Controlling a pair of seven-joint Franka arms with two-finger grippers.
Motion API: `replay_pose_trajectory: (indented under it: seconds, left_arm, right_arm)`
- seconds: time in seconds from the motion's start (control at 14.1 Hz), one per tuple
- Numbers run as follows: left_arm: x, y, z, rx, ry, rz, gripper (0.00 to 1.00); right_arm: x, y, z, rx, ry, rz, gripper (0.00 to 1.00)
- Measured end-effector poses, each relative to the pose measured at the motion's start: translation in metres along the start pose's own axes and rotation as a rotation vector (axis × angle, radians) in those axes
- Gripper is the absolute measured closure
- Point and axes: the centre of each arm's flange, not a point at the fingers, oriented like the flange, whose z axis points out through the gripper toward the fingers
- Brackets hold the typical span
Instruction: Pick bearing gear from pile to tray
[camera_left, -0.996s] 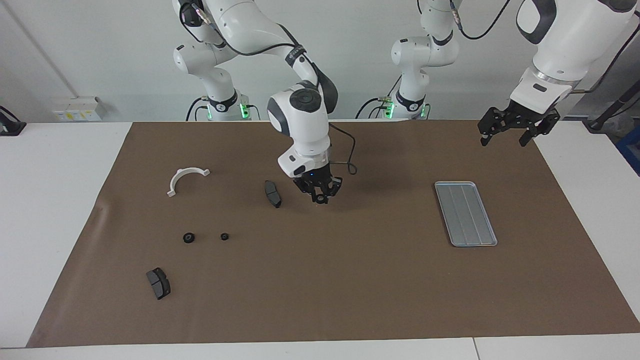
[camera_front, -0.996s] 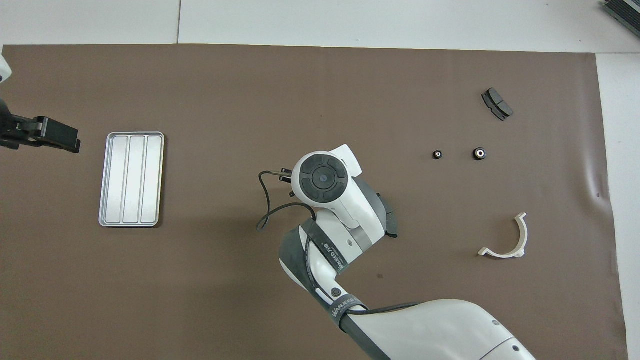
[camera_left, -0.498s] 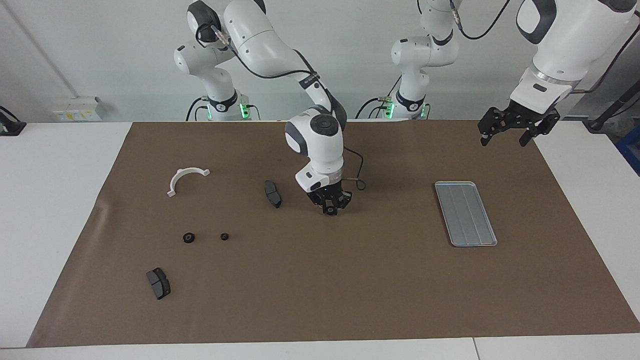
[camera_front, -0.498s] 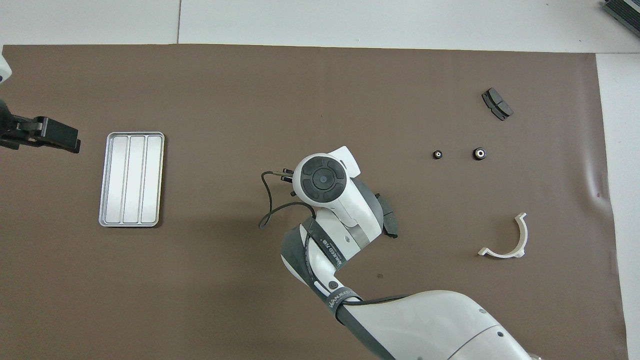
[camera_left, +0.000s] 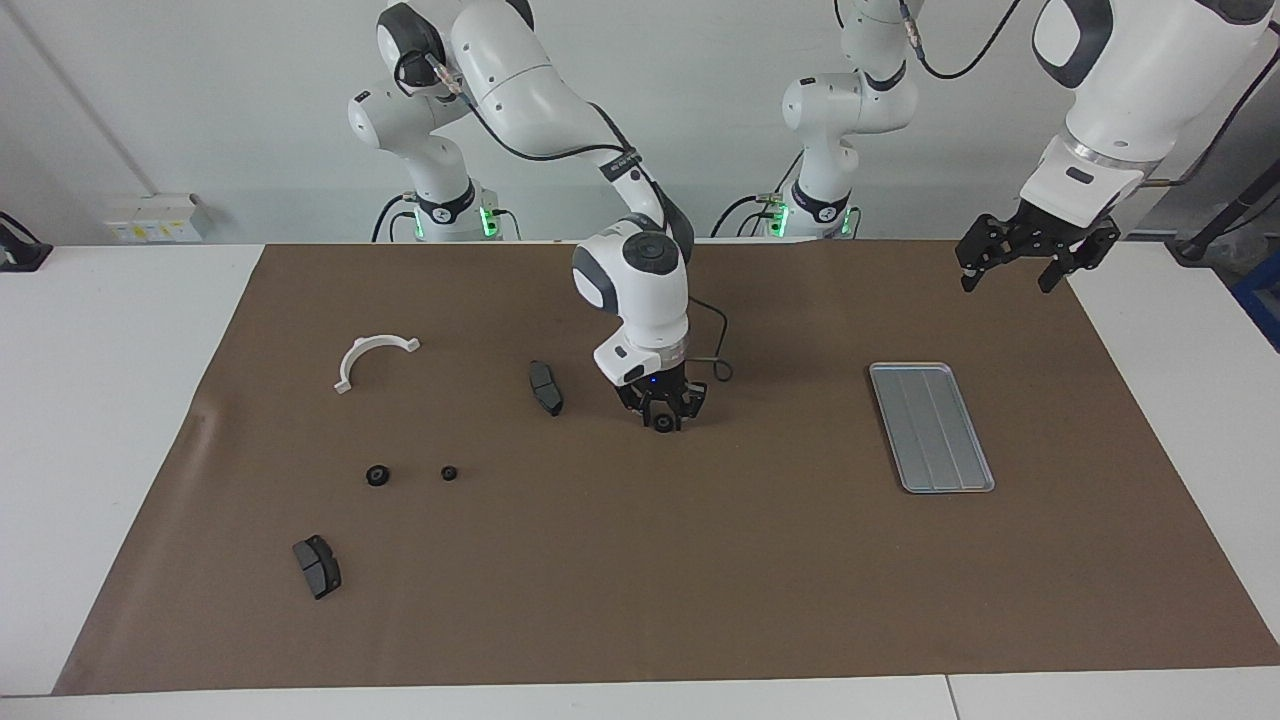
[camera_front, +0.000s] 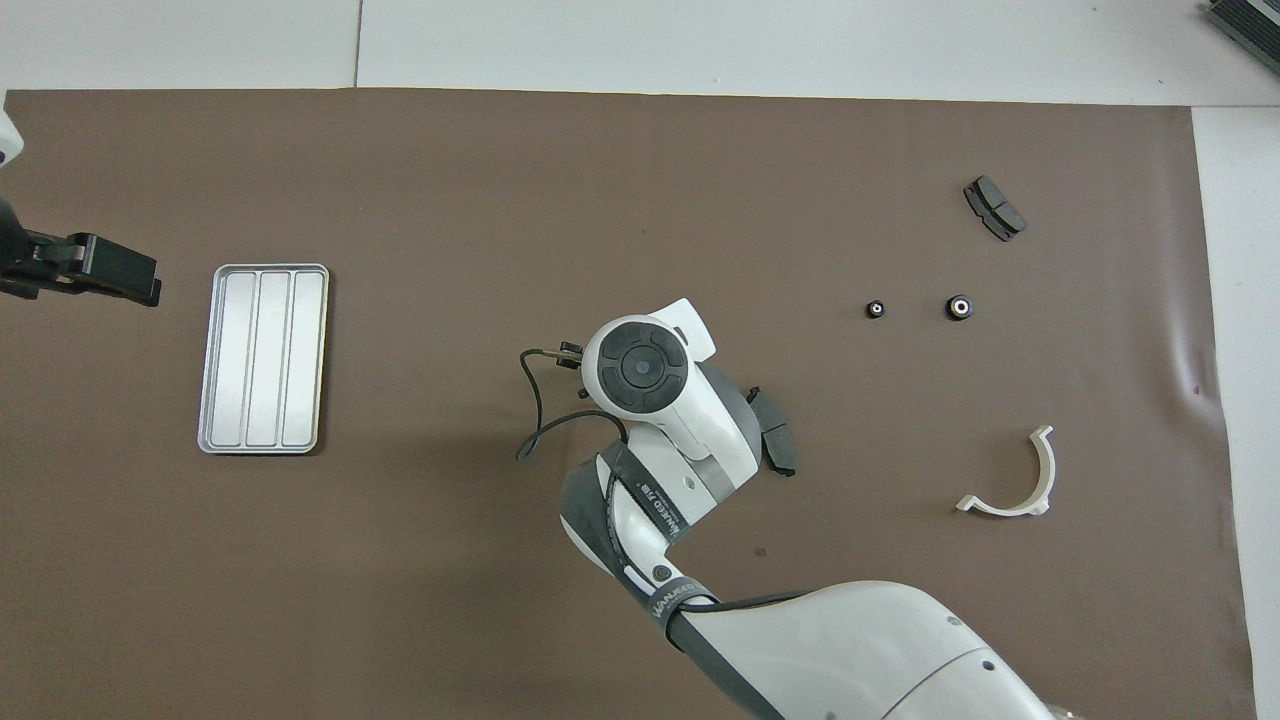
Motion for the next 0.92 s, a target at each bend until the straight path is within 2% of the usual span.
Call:
replay_pose_trajectory:
  seconds: [0.21, 0.43, 0.64, 0.78, 0.92]
  left_arm:
    - [0.0, 0.002, 0.0, 0.0, 0.0, 0.004, 0.0]
    - [0.0, 0.007, 0.0, -0.001, 0.001, 0.013, 0.0]
    - [0.001, 0.013, -0.001, -0.001, 0.004, 0.023, 0.0]
    - [0.006, 0.035, -0.001, -0.001, 0.045, 0.062, 0.0]
    - [0.008, 0.088, 0.008, -0.007, 0.097, 0.069, 0.0]
  right_arm:
    - [0.006, 0.0, -0.011, -0.007, 0.021, -0.013, 0.01]
    - [0.04, 0.025, -0.071, -0.014, 0.046, -0.001, 0.0]
    - [0.082, 0.075, -0.121, -0.034, 0.049, -0.031, 0.0]
    - [0.107, 0.11, -0.135, -0.049, 0.048, -0.048, 0.0]
    - [0.131, 0.143, -0.137, -0.061, 0.049, -0.084, 0.0]
